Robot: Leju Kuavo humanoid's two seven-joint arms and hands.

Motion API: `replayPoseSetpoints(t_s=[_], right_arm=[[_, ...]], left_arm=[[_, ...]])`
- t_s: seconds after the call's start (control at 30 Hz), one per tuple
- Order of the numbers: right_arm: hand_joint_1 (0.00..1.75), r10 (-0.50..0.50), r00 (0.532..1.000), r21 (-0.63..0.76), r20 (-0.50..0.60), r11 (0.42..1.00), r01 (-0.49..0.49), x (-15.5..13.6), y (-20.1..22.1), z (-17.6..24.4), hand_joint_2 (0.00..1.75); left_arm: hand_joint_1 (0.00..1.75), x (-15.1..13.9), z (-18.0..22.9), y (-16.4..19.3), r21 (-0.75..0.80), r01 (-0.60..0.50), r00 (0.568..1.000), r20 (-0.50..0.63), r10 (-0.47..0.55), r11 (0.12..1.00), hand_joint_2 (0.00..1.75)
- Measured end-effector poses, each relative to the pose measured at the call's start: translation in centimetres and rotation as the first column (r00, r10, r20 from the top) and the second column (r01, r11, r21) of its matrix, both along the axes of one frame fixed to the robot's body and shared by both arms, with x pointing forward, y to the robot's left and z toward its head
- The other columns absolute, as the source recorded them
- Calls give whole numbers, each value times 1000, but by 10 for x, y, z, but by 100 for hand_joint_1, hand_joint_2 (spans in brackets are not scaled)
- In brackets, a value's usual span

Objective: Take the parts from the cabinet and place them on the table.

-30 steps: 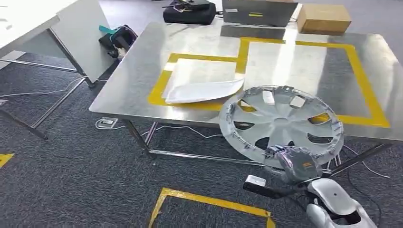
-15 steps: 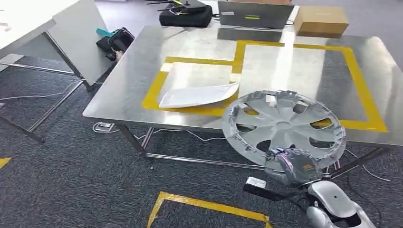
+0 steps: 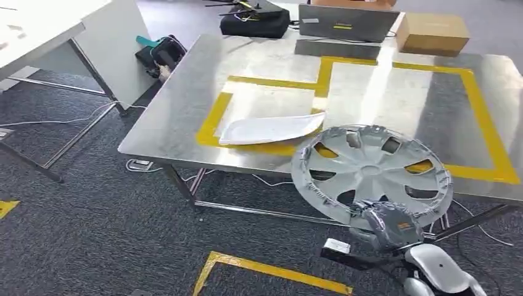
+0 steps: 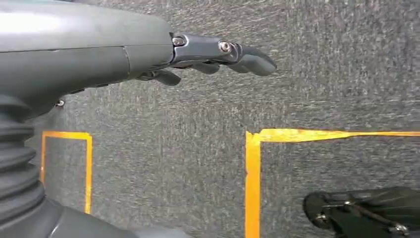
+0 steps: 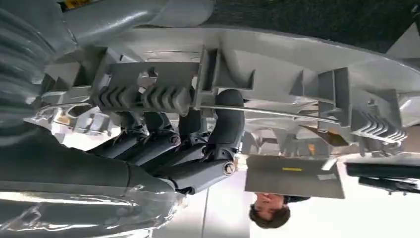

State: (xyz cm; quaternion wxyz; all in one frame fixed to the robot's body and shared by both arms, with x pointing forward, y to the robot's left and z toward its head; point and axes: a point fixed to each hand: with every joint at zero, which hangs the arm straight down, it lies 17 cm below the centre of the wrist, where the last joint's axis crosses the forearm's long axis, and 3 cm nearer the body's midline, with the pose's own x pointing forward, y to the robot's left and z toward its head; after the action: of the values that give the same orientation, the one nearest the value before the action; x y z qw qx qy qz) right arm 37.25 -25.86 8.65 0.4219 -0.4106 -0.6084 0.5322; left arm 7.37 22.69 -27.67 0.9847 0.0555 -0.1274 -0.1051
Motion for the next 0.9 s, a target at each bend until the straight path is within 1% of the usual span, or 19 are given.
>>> replayPoseSetpoints(t_s=[0.33, 0.5, 0.73, 0.8, 0.9], right_arm=[[175, -15, 1000, 2, -4, 1000, 15, -3, -6, -1, 175], [175, -22, 1000, 2, -7, 1000, 22, -3, -8, -2, 175], [175, -41, 999, 3, -15, 999, 41, 0, -14, -3, 175], [175, -53, 998, 2, -23, 999, 53, 2, -19, -6, 175], [175, -81, 996, -10, -24, 997, 80, 19, -27, -5, 175]], left_arm=[[0, -1, 0, -2, -3, 1, 1000, 5, -1, 1000, 175], [0, 4, 1, -3, -5, 1, 1000, 12, -1, 1000, 175], [0, 3, 1, -3, -2, -1, 1000, 11, 1, 1000, 175], [0, 3, 1, -2, -2, 0, 1000, 10, 0, 1000, 175], [0, 3, 1, -1, -3, 1, 1000, 10, -1, 1000, 175]])
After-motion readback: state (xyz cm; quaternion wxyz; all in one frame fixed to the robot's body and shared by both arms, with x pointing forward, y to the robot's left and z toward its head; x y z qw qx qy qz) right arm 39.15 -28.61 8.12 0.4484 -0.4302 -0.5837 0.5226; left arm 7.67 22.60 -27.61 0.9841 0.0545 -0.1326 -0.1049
